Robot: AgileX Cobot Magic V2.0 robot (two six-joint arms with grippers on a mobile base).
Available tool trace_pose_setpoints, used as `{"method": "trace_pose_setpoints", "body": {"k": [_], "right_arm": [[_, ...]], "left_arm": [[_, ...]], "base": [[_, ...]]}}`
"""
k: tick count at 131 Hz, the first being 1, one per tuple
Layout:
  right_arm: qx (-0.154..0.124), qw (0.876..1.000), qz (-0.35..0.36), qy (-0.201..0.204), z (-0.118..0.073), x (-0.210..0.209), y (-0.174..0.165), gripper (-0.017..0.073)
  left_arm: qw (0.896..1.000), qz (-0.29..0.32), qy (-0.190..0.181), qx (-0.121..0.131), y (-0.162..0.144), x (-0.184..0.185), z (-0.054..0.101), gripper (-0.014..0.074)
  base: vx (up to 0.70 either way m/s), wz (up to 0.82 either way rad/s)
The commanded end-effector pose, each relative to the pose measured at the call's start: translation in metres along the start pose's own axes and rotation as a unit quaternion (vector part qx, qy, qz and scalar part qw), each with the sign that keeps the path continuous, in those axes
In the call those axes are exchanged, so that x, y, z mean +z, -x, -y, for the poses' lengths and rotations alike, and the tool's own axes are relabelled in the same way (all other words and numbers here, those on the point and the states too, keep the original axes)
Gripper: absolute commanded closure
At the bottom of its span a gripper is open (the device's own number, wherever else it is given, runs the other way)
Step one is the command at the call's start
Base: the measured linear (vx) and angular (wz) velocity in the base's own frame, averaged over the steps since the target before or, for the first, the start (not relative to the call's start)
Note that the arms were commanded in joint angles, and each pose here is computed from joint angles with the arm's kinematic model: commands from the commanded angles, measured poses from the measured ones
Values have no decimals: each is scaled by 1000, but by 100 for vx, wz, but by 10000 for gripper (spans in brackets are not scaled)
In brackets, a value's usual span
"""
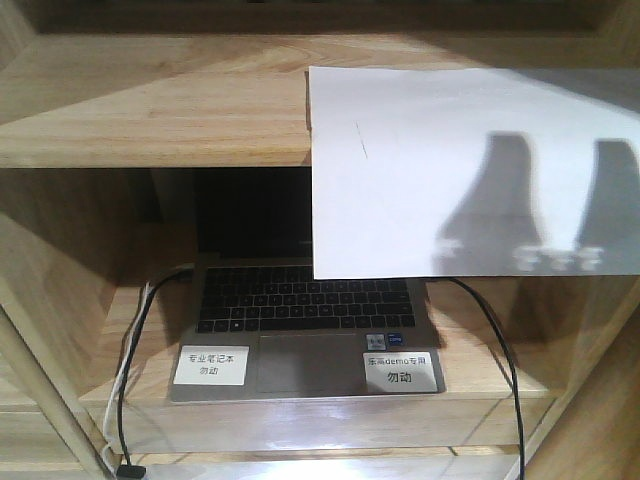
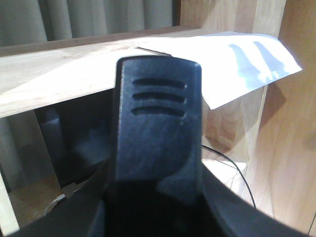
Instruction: Grab stapler and paper to desk for stapling
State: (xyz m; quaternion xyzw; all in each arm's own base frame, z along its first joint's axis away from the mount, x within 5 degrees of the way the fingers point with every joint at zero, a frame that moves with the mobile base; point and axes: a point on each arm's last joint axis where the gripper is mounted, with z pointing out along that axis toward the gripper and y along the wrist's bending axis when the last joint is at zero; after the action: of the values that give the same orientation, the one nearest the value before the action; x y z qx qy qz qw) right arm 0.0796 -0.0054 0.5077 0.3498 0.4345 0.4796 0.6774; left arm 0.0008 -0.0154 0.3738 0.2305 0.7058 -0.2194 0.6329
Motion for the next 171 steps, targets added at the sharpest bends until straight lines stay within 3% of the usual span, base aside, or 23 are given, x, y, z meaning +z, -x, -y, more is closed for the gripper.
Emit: {"method": "trace_pose_setpoints", "body": {"k": [1,10,61,86,100,114,151,171], "right_arm": [[-26,998,3,50,-12,-2,1,-52],[-24,998,-4,57,-5,-6,-2,-50],[71,996,-36,26,80,-67,-28,-36],[75,996,-37,26,109,-97,-35,-35],[99,993,-65,19,128,-106,-42,-35],[116,986,-119,5,147,-109,-53,-35],[157,951,-264,-31,187,-117,-84,-35],[168,947,-274,-4,203,-113,-98,-35]], "left_arm": [[998,62,2,-5,17,-2,0,600],[998,62,2,-5,17,-2,0,600],[998,62,2,-5,17,-2,0,600],[998,62,2,-5,17,-2,0,600],[998,62,2,-5,17,-2,0,600],[998,62,2,-5,17,-2,0,600],[998,62,2,-5,17,-2,0,600],[998,62,2,-5,17,-2,0,600]], "base": [[0,0],[0,0],[0,0],[0,0],[0,0],[0,0],[0,0],[0,0]]}}
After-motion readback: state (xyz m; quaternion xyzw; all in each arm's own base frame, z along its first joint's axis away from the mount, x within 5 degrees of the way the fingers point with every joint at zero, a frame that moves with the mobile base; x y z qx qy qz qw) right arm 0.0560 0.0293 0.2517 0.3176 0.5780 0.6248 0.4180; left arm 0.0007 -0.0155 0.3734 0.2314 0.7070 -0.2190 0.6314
